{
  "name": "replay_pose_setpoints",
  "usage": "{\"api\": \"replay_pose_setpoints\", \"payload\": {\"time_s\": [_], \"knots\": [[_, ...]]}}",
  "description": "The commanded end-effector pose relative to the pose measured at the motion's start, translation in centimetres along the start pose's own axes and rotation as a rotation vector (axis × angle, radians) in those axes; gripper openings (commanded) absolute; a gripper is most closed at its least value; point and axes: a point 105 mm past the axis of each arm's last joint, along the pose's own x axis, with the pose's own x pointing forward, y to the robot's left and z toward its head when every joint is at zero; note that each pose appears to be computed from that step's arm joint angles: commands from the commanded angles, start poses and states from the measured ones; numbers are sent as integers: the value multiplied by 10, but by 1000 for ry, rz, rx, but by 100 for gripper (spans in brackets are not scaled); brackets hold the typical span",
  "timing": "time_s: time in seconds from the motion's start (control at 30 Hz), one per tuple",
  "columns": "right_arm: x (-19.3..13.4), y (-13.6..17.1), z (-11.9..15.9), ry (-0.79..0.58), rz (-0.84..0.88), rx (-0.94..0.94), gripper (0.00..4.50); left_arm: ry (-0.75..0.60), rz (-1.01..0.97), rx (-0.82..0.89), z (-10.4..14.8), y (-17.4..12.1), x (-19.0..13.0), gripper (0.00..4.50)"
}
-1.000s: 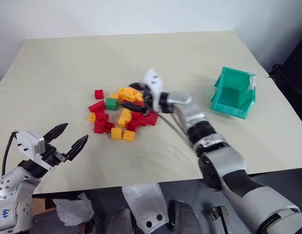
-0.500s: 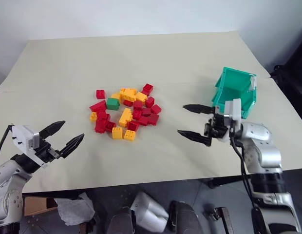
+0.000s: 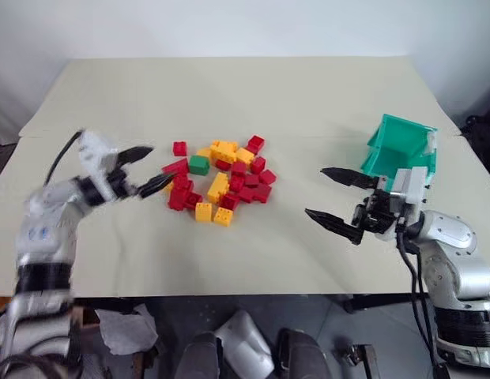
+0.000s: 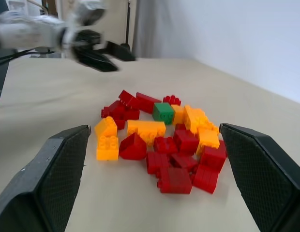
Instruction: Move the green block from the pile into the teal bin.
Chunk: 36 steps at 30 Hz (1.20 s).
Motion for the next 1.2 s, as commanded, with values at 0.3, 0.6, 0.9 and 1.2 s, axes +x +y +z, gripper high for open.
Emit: {"api": "replay_pose_setpoints", "payload": {"time_s": [0.3,0.6,0.9,1.2], "knots": [[0,17,31,-44,-82,-25,446,327,-153,86,-23,-2,52,450],[-6,28,30,-30,-125,0,446,458,-157,61,-40,1,42,450],[-8,30,30,-26,-132,14,450,456,-147,24,-44,-6,54,323],[-10,30,28,-19,-139,20,450,384,-215,29,-31,-7,46,132]]}}
